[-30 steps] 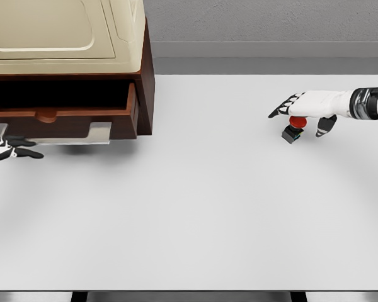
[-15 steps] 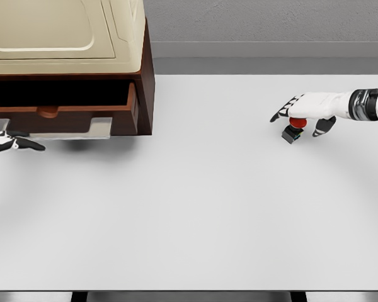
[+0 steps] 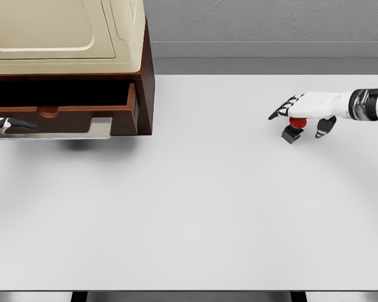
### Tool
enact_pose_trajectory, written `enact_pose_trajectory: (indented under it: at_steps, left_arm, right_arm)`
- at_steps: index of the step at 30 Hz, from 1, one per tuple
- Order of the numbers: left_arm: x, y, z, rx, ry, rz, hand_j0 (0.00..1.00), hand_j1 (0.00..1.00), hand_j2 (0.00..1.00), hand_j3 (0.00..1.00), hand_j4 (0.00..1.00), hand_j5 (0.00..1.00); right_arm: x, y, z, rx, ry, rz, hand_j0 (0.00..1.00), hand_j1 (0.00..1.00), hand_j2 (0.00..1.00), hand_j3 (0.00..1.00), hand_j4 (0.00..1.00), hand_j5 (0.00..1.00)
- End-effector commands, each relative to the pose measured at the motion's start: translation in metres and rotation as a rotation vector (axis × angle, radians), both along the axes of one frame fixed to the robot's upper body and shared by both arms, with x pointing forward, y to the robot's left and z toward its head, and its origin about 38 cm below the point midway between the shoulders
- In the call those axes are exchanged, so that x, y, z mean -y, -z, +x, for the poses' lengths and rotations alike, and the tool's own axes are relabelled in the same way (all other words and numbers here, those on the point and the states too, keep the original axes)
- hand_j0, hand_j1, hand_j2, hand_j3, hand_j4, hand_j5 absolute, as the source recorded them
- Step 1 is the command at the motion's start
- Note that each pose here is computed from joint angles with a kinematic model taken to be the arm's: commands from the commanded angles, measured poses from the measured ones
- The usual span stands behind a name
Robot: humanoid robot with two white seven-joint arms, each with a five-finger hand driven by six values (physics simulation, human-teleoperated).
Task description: Open the cabinet drawer with left arm, and place a switch into the drawer with right arm
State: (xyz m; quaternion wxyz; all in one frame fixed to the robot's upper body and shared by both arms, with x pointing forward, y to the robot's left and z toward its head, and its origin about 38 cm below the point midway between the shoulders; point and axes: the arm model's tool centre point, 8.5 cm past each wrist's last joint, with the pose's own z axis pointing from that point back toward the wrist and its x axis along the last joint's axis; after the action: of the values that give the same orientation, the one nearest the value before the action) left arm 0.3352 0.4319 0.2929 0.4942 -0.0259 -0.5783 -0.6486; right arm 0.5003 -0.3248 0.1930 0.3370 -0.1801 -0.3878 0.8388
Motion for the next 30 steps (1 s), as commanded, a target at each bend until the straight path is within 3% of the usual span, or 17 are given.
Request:
enact_pose_trajectory:
  at_steps: [1,24,30]
  left_arm:
    - [0.011,0.006,0.003,-0.007,0.019,-0.031,1.0,1.0,1.0,1.0,1.0,1.0]
    - [0.002,0.02,0.015,-0.061,-0.079,-0.016,1.0,1.0,1.0,1.0,1.0,1.0]
    - [0.005,0.019,0.015,-0.055,-0.068,-0.014,1.0,1.0,1.0,1.0,1.0,1.0]
  right_arm:
    - [0.0,-0.002,0.0,0.003,0.002,0.004,1.0,1.0,1.0,1.0,1.0,1.0]
    - [0.001,-0.001,0.0,0.002,0.003,0.002,1.0,1.0,1.0,1.0,1.0,1.0]
    - [0.0,-0.001,0.0,0.001,0.001,0.003,1.0,1.0,1.0,1.0,1.0,1.0]
